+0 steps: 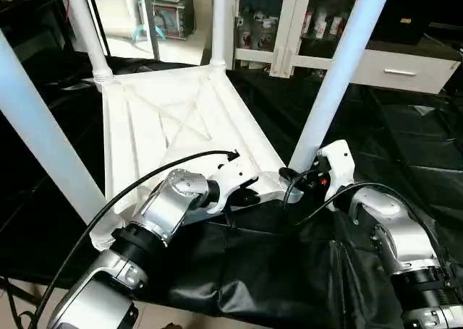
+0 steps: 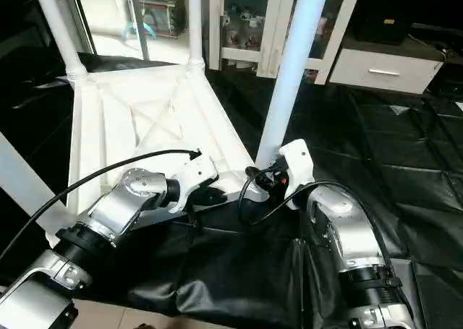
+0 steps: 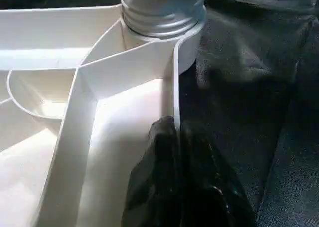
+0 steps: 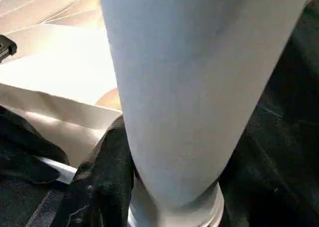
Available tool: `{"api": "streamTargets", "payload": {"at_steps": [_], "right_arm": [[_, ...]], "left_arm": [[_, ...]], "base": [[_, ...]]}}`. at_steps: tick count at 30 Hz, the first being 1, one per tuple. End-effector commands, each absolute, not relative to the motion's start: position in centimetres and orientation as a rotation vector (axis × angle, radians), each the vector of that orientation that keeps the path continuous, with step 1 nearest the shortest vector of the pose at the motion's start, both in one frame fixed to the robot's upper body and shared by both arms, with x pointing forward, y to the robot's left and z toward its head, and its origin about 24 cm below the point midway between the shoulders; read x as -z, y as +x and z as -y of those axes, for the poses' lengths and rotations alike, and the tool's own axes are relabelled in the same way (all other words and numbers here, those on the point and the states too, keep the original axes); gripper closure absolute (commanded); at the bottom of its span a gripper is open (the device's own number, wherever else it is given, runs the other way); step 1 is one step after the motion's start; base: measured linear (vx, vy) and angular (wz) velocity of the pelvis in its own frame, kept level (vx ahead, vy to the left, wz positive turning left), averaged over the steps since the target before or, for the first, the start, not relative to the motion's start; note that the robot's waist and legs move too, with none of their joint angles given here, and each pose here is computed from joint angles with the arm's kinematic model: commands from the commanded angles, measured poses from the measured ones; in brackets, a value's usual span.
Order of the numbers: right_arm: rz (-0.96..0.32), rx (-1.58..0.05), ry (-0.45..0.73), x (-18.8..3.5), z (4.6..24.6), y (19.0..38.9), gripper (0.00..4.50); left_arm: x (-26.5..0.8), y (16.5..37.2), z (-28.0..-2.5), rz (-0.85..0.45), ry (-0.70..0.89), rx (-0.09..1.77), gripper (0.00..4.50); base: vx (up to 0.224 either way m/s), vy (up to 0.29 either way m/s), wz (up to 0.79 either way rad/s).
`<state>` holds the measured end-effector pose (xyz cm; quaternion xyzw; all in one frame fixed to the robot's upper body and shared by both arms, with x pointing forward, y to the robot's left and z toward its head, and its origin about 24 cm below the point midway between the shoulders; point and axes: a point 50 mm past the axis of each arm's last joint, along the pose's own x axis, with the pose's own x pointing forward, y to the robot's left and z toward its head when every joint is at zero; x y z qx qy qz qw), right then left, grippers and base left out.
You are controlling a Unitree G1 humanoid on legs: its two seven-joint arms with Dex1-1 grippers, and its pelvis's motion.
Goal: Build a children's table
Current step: Rotate leg to tighten
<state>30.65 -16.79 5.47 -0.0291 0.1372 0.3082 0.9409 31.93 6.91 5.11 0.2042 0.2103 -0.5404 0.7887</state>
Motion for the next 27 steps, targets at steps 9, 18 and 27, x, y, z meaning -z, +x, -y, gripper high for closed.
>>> {"api": "streamTargets", "payload": {"at_steps": [9,18,27], "right_arm": [[-0.253,-0.516,-0.014,-5.3,17.6,29.6,1.43],[-0.263,-0.480,-0.052,-5.6,18.3,25.7,0.75],[-0.339,-0.431,-0.033,-4.5,17.0,23.3,0.71]], "left_arm": [[-4.8,32.8,-7.8,-0.461,0.473,1.093,4.50],[-5.9,34.5,-5.9,-0.325,0.542,1.125,4.50],[-6.8,35.3,-3.7,-0.236,0.510,1.129,4.22]], "base": [[0.000,0.000,0.00],[0.000,0.000,0.00],[0.000,0.000,0.00]]}}
